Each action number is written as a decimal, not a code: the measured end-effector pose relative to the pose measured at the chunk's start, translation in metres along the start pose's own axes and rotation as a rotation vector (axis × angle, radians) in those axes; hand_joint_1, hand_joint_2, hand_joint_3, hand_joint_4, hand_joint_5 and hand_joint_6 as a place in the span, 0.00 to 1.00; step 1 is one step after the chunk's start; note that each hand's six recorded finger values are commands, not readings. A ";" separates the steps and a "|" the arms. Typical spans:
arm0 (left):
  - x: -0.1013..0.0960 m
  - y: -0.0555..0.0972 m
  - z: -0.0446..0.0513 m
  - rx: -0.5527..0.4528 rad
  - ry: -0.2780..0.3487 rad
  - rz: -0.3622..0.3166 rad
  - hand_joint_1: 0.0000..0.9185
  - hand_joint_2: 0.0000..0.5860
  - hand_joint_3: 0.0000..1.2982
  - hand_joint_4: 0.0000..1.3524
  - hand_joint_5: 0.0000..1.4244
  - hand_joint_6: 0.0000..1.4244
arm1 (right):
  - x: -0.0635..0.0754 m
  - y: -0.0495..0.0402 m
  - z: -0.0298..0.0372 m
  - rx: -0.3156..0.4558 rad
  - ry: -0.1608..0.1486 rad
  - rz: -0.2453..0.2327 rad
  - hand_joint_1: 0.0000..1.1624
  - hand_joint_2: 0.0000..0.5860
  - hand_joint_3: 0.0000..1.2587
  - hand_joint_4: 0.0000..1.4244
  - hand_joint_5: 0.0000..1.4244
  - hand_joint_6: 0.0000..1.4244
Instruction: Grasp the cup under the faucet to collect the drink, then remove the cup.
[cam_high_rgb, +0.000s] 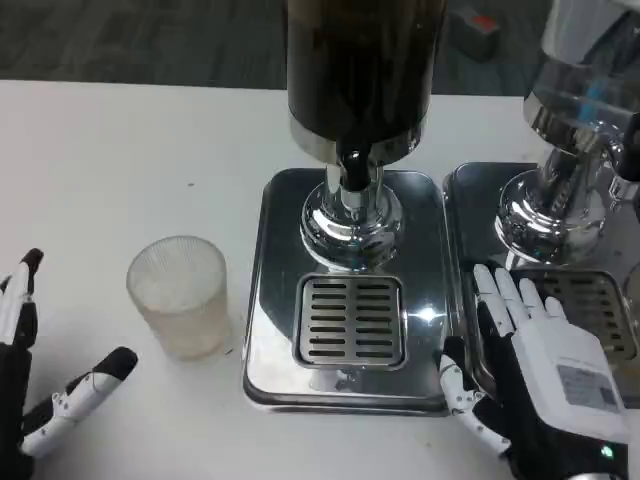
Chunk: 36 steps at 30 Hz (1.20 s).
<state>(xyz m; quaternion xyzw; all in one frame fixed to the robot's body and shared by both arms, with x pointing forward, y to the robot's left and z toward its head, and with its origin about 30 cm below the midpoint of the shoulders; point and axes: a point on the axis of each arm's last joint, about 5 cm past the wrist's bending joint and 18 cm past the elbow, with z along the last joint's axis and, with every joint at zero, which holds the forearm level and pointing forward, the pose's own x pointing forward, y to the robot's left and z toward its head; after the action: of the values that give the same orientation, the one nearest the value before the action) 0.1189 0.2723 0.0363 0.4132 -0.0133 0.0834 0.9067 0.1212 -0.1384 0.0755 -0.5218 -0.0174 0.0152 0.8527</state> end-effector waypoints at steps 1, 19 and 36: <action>0.001 -0.002 -0.0013 -0.003 0.000 -0.012 0.00 0.00 0.00 0.00 0.00 0.00 | 0.000 -0.0003 -0.0005 -0.001 0.003 -0.001 0.19 0.94 0.01 0.00 0.00 0.00; 0.036 -0.031 0.0061 -0.068 -0.019 -0.131 0.00 0.00 0.00 0.00 0.00 0.00 | 0.001 0.0005 0.0014 0.013 0.019 0.008 0.19 0.94 0.01 0.00 0.00 0.00; 0.067 -0.036 0.0150 -0.119 -0.046 -0.222 0.14 0.00 0.00 0.00 0.06 0.01 | 0.002 0.0012 0.0034 0.025 0.033 0.006 0.19 0.93 0.02 0.00 0.00 0.01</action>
<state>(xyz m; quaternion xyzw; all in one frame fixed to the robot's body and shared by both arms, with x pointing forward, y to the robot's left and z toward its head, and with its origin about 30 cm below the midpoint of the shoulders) 0.1913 0.2472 0.0255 0.3593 0.0070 -0.0280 0.9328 0.1229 -0.1347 0.0761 -0.5114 -0.0014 0.0094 0.8593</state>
